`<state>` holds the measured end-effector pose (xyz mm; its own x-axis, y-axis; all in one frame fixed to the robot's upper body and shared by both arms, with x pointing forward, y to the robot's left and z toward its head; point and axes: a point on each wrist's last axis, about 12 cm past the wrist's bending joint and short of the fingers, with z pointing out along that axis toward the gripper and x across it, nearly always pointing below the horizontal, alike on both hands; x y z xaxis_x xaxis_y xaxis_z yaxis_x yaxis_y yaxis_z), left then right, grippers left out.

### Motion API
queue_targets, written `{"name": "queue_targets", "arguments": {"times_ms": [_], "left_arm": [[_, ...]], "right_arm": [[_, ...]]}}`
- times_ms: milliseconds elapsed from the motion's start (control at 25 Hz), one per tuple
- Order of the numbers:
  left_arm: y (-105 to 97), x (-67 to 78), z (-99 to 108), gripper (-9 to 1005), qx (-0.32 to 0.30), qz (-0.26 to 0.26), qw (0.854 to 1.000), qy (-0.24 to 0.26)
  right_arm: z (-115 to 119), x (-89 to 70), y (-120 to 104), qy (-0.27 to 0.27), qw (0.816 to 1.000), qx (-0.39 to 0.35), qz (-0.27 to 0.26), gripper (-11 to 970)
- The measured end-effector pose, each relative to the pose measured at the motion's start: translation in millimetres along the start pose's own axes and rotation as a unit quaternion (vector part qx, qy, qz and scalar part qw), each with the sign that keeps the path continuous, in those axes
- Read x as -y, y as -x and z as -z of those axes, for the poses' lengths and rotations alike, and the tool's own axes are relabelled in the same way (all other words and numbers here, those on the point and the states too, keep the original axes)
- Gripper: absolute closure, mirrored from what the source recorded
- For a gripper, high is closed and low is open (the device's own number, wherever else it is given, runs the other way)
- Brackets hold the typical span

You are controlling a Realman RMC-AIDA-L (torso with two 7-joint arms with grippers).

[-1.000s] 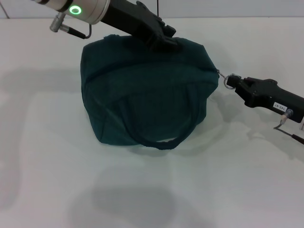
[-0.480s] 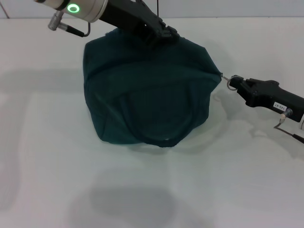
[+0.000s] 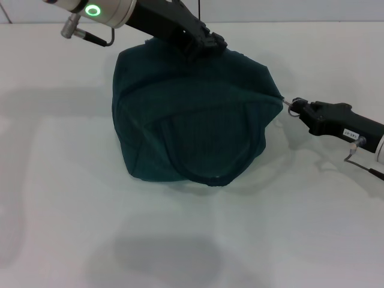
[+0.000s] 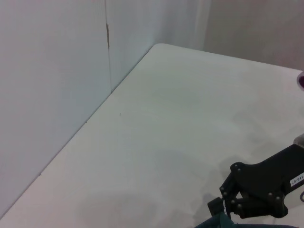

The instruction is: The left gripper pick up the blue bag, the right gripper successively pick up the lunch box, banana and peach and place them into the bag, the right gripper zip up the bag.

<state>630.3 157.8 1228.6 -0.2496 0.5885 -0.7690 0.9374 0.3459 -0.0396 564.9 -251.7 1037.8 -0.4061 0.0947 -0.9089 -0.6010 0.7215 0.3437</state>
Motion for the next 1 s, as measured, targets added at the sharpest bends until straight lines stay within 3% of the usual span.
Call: {"name": "queue_targets", "arguments": {"times_ms": [440,1000], "left_arm": [[0,-1.0,1,925,0.003,0.0,1.0,0.003],[-16,0.8,13,888,0.034,0.026,0.999,0.01]], "right_arm": [[-12,-2.1,-1,0.0,0.999,-0.031,0.015,937],[-4,-6.7,1,0.025,1.0,-0.005,0.002,936]]}}
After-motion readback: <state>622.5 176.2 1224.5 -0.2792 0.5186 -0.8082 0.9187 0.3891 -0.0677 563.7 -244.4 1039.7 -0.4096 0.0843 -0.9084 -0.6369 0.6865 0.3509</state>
